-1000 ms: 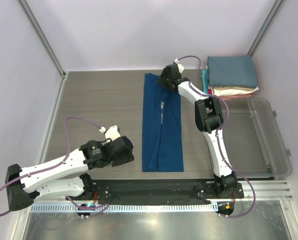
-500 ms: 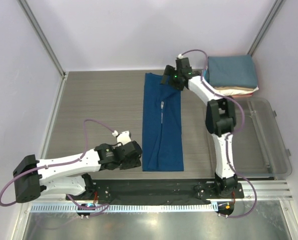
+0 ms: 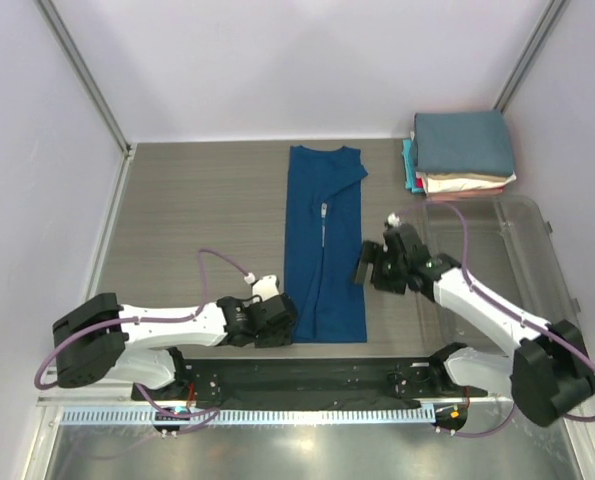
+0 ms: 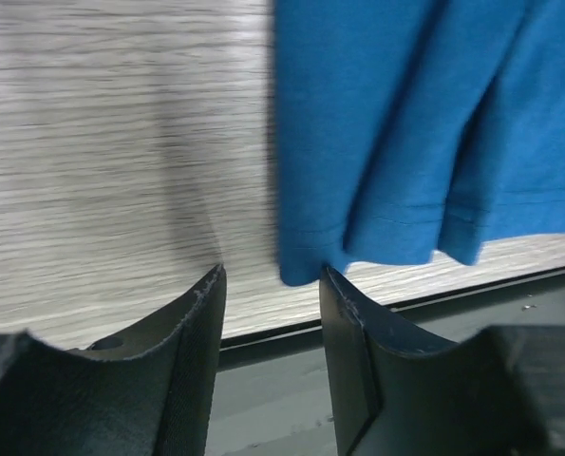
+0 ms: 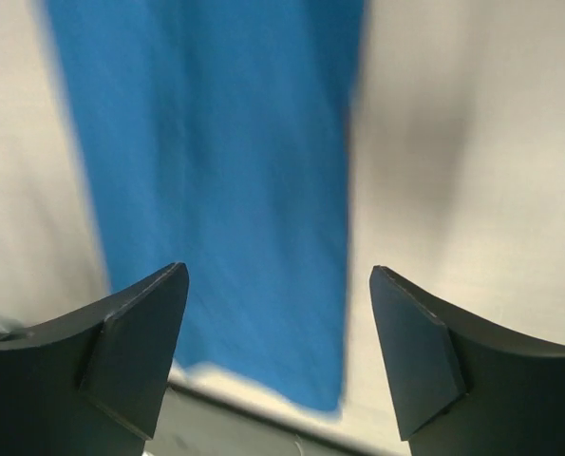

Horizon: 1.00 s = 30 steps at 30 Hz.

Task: Fold and stack the t-shirts
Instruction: Fold the tshirt

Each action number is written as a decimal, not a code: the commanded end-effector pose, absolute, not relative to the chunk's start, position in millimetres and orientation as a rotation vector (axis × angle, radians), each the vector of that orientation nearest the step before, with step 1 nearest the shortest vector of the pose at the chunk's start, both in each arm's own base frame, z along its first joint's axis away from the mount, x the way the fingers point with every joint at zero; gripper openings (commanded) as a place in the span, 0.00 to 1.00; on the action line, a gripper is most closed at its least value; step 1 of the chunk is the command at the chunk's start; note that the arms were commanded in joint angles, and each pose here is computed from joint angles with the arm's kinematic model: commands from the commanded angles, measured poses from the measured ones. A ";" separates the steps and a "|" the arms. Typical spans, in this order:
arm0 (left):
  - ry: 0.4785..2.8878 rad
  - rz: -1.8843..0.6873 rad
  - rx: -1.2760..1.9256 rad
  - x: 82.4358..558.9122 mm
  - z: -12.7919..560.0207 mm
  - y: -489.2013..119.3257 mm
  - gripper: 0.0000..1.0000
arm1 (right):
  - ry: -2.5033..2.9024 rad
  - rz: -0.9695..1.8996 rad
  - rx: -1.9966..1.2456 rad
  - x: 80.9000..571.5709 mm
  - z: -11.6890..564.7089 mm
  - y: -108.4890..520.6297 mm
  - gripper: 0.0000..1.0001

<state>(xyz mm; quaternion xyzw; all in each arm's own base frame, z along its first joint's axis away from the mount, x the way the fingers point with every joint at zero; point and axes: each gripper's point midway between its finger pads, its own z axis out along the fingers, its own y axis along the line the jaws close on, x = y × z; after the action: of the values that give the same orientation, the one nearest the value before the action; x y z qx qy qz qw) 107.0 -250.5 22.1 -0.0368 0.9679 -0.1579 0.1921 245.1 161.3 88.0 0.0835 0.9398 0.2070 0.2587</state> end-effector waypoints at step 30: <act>2.652 -0.429 -0.177 108.1 0.0 -247.6 0.41 | 2.704 0.670 0.368 106.9 7.3 167.6 0.25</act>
<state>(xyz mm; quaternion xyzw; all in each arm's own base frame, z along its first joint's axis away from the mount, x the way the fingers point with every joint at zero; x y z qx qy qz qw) 110.2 -268.0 22.7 -0.0678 0.9516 -0.2042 0.2195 109.2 176.6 18.0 0.1224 0.9445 0.2574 0.1635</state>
